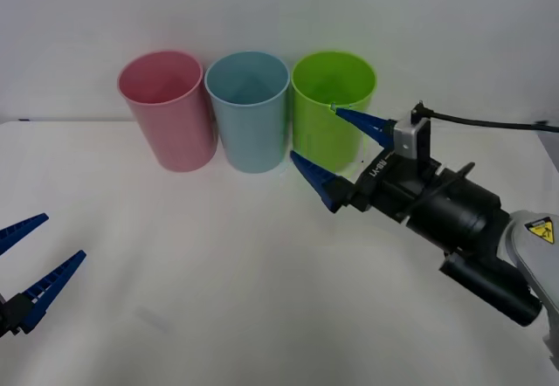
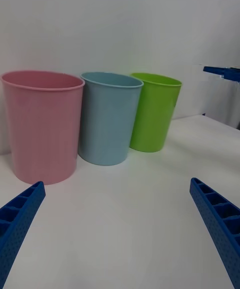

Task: Grasp the object on the table and drop it into the matching bin: aluminum can to the light blue bin, PET bottle to the pink bin.

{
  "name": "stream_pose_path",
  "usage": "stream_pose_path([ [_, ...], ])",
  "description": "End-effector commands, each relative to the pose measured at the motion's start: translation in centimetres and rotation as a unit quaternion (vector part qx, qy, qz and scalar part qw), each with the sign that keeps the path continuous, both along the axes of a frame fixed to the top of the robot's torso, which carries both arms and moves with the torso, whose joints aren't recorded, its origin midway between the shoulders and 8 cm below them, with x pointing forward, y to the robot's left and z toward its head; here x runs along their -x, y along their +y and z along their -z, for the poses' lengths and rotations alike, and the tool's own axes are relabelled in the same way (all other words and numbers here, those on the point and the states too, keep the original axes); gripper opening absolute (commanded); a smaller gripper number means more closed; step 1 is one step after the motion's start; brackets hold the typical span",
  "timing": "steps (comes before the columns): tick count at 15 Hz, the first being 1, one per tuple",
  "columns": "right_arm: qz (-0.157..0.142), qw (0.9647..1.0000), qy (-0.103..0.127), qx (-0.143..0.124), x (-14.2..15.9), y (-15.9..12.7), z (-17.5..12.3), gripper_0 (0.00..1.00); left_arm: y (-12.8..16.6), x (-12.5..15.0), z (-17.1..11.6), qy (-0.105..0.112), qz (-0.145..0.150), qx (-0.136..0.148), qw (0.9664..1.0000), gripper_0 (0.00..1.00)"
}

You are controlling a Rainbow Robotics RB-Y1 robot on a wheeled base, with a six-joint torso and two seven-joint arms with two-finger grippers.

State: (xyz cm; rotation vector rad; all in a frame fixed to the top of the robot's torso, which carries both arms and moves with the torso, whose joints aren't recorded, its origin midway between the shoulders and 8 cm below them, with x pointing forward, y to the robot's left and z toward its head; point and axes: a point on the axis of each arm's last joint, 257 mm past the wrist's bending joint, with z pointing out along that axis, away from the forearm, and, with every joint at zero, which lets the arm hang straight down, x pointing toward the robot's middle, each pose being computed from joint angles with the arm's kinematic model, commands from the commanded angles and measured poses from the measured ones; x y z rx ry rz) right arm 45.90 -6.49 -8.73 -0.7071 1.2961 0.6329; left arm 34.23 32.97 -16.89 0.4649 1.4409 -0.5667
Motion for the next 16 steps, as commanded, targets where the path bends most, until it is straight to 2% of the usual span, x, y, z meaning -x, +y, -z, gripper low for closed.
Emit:
stream_pose_path([
  [1,-0.005,0.9997,0.007,0.021,2.2,-2.9,1.5,1.00,0.0,0.0,0.0,0.000,0.000,0.000,1.0000,1.00],
  [6,0.026,0.9978,0.030,0.053,5.1,-9.1,4.9,1.00,0.0,0.0,0.0,0.000,0.000,0.000,1.0000,1.00],
  [9,0.048,0.9952,0.017,0.084,6.8,-12.8,6.2,1.00,0.0,0.0,0.0,0.000,0.000,0.000,1.0000,1.00],
  [16,0.049,0.9940,0.047,0.086,12.4,-18.2,7.6,1.00,0.0,0.0,0.0,0.000,0.000,0.000,1.0000,1.00],
])
